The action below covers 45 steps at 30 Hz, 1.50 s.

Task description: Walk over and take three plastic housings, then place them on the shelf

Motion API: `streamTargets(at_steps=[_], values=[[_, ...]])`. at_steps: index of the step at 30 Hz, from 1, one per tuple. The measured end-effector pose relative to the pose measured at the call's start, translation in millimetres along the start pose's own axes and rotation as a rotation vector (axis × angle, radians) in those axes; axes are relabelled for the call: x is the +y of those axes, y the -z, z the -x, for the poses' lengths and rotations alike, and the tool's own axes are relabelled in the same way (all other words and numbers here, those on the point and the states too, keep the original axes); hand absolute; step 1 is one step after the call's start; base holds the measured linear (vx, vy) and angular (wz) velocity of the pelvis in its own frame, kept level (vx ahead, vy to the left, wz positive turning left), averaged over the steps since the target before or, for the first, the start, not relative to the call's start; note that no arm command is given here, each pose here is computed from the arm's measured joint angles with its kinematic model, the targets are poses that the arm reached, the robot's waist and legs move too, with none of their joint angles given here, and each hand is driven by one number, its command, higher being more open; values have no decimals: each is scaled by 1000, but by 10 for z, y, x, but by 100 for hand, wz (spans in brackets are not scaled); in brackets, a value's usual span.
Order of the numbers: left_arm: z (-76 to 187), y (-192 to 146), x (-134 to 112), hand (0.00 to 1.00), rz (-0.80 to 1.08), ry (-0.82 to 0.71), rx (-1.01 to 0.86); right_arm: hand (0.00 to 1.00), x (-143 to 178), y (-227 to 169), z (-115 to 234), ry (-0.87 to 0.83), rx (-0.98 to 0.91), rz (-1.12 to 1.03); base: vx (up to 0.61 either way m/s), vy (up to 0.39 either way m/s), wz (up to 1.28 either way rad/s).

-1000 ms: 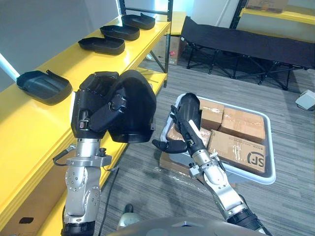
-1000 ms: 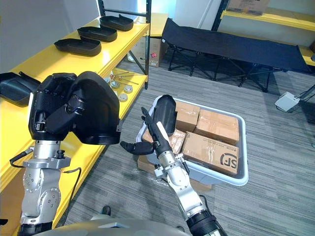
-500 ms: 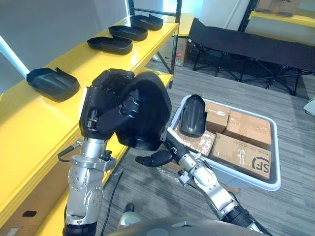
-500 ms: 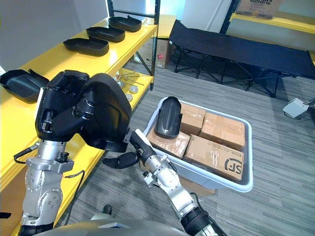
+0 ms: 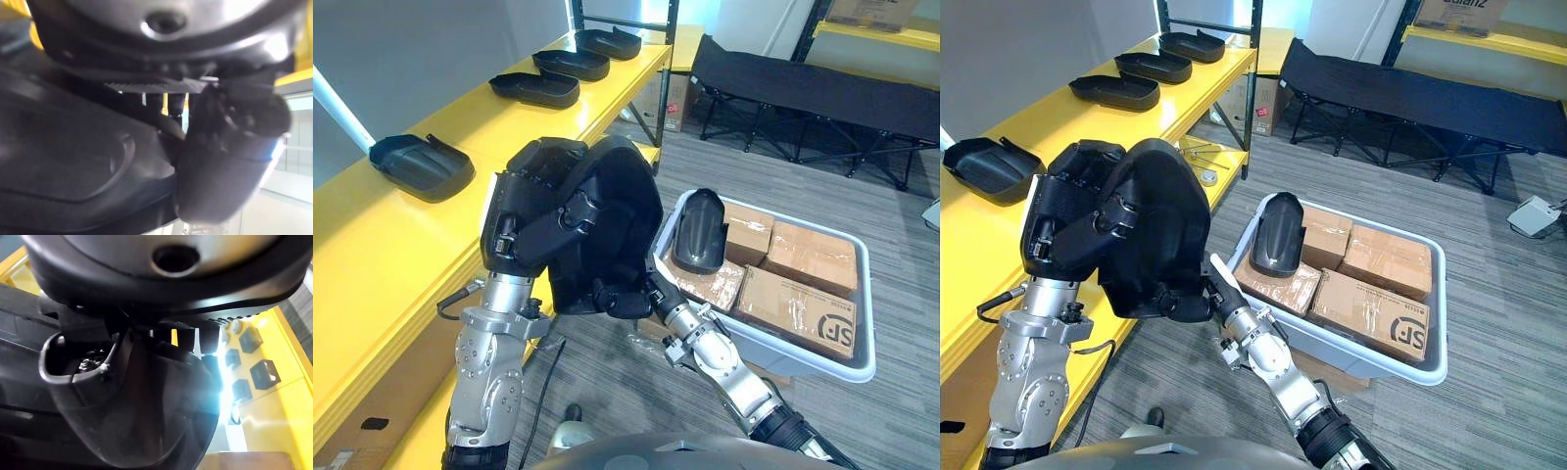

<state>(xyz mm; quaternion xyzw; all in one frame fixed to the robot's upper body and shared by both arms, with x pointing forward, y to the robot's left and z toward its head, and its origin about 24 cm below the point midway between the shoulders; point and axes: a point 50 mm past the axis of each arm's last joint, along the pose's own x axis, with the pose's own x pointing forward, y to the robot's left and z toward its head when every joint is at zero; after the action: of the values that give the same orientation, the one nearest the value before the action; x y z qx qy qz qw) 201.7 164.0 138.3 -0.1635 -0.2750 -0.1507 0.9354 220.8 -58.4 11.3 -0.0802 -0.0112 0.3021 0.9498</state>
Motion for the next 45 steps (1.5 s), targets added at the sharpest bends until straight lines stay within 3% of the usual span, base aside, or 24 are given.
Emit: streamTargets(at_steps=[1, 2, 13, 20, 27, 36, 45], values=[[0, 1, 6, 0, 5, -13, -1, 0, -2, -1, 1, 3, -1, -4, 0, 0, 0], [0, 3, 4, 100, 5, -13, 0, 0, -4, 0, 1, 9, -1, -4, 0, 0, 0], [12, 116, -14, 100, -17, -45, 65, 0, -98, 39, 24, 120, 17, -14, 0, 0, 0], [158, 266, 85, 100, -128, -132, 179, 0, -458, 96, 160, 361, 38, -37, 2, 1, -5], [170, 217, 170, 100, -144, -154, 167, 0, -809, 178, 458, 614, 74, -54, 14, 9, -11], [166, 217, 131, 100, -151, -40, 181, 0, -887, 196, 544, 629, 78, -57, -7, 10, -6], [201, 342, 0, 100, -159, 215, 339, 0, -795, 83, 490, 569, 14, -112, 0, 0, 0]])
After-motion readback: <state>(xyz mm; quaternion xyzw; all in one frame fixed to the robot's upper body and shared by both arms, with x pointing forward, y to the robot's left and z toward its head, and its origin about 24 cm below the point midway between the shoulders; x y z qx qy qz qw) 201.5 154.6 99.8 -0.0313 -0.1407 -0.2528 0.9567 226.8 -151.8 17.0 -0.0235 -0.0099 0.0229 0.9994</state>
